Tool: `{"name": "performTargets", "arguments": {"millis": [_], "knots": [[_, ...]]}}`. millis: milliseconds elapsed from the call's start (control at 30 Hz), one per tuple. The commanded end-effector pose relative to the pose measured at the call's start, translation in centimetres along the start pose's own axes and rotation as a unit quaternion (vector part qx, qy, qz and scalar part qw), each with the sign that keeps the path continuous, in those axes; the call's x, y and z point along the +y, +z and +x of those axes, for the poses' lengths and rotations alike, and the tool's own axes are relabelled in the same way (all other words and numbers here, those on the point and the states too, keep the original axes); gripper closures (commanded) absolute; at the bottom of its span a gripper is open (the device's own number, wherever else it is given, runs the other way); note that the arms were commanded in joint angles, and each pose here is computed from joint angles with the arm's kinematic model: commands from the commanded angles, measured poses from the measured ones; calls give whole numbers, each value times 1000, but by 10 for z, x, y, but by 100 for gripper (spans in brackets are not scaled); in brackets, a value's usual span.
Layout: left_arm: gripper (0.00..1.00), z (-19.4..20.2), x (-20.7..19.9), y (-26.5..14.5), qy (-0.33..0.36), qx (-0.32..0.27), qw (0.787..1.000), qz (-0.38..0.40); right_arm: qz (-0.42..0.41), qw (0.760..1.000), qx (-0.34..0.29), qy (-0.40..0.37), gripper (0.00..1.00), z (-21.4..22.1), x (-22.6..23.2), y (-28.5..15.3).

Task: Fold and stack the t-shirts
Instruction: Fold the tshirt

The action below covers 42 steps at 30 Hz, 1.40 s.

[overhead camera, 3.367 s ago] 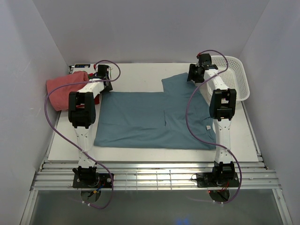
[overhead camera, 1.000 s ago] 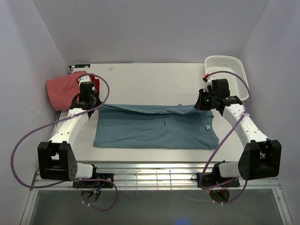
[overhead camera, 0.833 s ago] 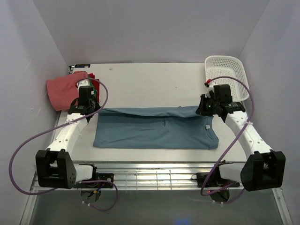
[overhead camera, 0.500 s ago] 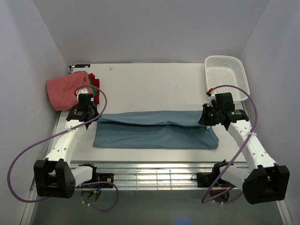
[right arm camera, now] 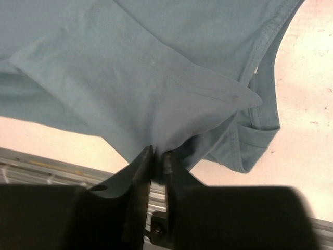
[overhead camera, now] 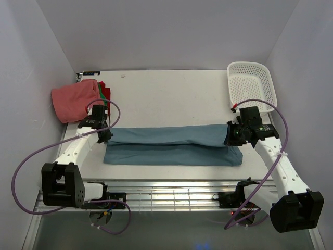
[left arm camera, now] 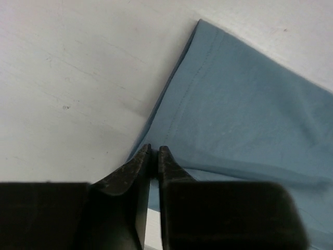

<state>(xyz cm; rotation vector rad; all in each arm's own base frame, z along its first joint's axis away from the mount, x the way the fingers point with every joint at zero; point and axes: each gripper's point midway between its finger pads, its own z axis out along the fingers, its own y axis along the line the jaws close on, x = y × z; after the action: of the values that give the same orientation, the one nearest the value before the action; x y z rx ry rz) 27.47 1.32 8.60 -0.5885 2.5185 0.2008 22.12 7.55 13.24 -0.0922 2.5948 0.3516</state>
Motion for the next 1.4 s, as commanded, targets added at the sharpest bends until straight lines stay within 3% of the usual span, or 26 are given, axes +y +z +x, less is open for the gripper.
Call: {"name": "performTargets", "arguments": {"millis": [0, 100, 233, 333, 433, 600, 733, 1367], "knots": [[74, 1, 9, -1, -3, 25, 999, -38, 10, 1000, 28, 11, 76, 10, -1, -11], [67, -4, 17, -8, -24, 23, 997, -63, 37, 999, 23, 21, 52, 12, -8, -21], [65, -33, 24, -36, -64, -52, 995, -61, 49, 998, -45, 15, 42, -16, -8, -37], [66, -55, 20, -55, -95, -102, 990, -37, 37, 998, -53, 10, 41, -32, -4, -30], [69, -65, 7, -58, -105, -116, 988, -2, 14, 999, -44, 9, 43, -43, 2, -7], [83, -40, -24, -14, -80, -32, 996, 31, -46, 998, -33, 4, 44, -55, 18, 32], [86, -26, -35, 16, -67, 7, 997, 30, -81, 996, -29, -3, 44, -65, 26, 59], [89, -24, -59, 62, -50, 49, 997, 33, -136, 990, 30, -18, 45, -82, 59, 136]]}}
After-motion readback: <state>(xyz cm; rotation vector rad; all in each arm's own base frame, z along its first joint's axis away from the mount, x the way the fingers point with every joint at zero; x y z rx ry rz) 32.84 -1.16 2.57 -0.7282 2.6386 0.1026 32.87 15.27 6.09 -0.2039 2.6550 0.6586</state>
